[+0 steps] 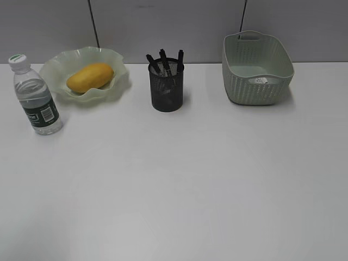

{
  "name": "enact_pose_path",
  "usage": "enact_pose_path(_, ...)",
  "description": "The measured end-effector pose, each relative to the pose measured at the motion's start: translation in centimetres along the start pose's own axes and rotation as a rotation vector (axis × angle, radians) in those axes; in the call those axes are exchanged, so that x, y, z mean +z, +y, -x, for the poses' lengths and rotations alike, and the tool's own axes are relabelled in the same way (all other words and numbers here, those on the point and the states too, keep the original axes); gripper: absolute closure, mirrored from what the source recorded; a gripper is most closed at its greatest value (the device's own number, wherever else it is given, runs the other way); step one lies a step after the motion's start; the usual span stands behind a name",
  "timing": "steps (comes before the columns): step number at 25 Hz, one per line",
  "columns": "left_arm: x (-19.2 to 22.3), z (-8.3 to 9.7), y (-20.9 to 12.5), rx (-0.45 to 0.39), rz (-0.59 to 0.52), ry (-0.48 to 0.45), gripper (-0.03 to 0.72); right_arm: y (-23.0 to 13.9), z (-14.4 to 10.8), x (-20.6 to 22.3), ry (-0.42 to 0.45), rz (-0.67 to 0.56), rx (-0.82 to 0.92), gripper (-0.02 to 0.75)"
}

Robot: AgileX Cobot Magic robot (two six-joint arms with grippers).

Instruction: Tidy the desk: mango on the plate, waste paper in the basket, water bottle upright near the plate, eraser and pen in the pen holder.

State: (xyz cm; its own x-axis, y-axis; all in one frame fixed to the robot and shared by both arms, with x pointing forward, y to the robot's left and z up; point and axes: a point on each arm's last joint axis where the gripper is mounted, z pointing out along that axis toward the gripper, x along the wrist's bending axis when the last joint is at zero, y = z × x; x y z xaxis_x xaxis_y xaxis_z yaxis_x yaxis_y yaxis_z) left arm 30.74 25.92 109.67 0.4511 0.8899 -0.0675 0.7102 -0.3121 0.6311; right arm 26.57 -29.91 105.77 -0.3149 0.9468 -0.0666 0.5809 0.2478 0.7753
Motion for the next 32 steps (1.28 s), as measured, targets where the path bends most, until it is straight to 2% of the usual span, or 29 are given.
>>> enact_pose_path(4,-1.0,-0.2,-3.4,-0.008,0.085,-0.029,0.119,0.0,0.0,0.0,-0.003,-0.003,-0.002,0.298)
enact_pose_path(10,-1.3,-0.4,-6.1,-0.011,0.173,-0.05,0.119,-0.1,-0.1,0.5,0.0,0.01,-0.006,0.298)
enact_pose_path(18,-0.1,-0.5,-6.5,-0.009,0.188,-0.051,0.119,-0.1,-0.3,0.6,0.02,0.017,-0.017,0.298)
enact_pose_path(23,-0.1,-0.1,-6.4,0.033,0.185,-0.082,0.119,-0.1,-0.7,0.6,0.066,0.018,-0.059,0.298)
enact_pose_path(32,0.0,0.0,-6.4,0.047,0.182,-0.092,0.118,-0.1,-0.7,0.6,0.072,0.019,-0.065,0.298)
